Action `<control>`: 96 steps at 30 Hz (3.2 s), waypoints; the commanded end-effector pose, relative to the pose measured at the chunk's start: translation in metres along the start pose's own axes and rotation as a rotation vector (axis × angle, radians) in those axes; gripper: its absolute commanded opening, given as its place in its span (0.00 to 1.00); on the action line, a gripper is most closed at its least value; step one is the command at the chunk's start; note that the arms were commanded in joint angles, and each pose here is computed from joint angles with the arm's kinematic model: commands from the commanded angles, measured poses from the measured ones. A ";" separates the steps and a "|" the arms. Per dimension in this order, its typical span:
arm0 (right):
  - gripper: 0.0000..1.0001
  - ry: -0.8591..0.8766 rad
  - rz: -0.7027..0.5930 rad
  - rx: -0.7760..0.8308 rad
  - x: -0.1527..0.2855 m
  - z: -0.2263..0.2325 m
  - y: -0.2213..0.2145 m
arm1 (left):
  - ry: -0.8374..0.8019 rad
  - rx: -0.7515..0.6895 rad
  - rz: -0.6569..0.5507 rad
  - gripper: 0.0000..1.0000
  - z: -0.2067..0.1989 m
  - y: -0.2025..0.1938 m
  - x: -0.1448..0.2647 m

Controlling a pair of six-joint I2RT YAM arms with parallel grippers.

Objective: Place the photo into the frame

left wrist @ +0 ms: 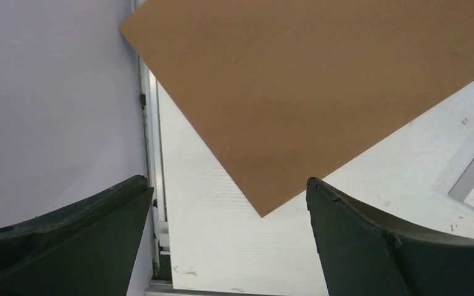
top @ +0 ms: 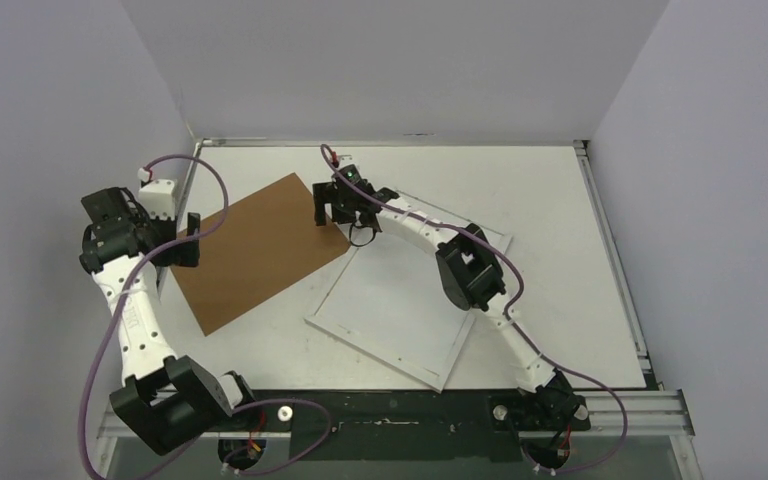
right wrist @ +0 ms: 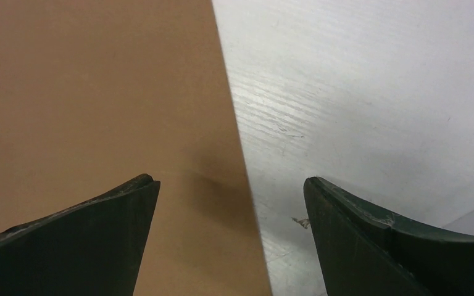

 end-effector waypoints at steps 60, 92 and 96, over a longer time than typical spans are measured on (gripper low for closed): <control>0.87 0.047 0.127 -0.221 0.054 -0.025 -0.081 | 0.194 -0.427 0.314 0.82 0.011 -0.028 -0.188; 0.91 -0.023 -0.002 -0.187 0.003 -0.023 -0.031 | -0.126 0.142 0.370 0.67 0.014 -0.044 -0.178; 0.91 0.002 0.010 -0.217 0.002 -0.017 -0.035 | -0.096 0.121 0.401 0.60 0.018 -0.056 -0.188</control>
Point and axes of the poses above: each gripper's point midway between its finger pads, its own x axis back along the fingers, its own z axis along the line the jaws close on, y = z × x, the point moved 6 cm from there along x, back along the fingers, and after that the axes turned 14 degrees about -x, right-handed, at the moved point
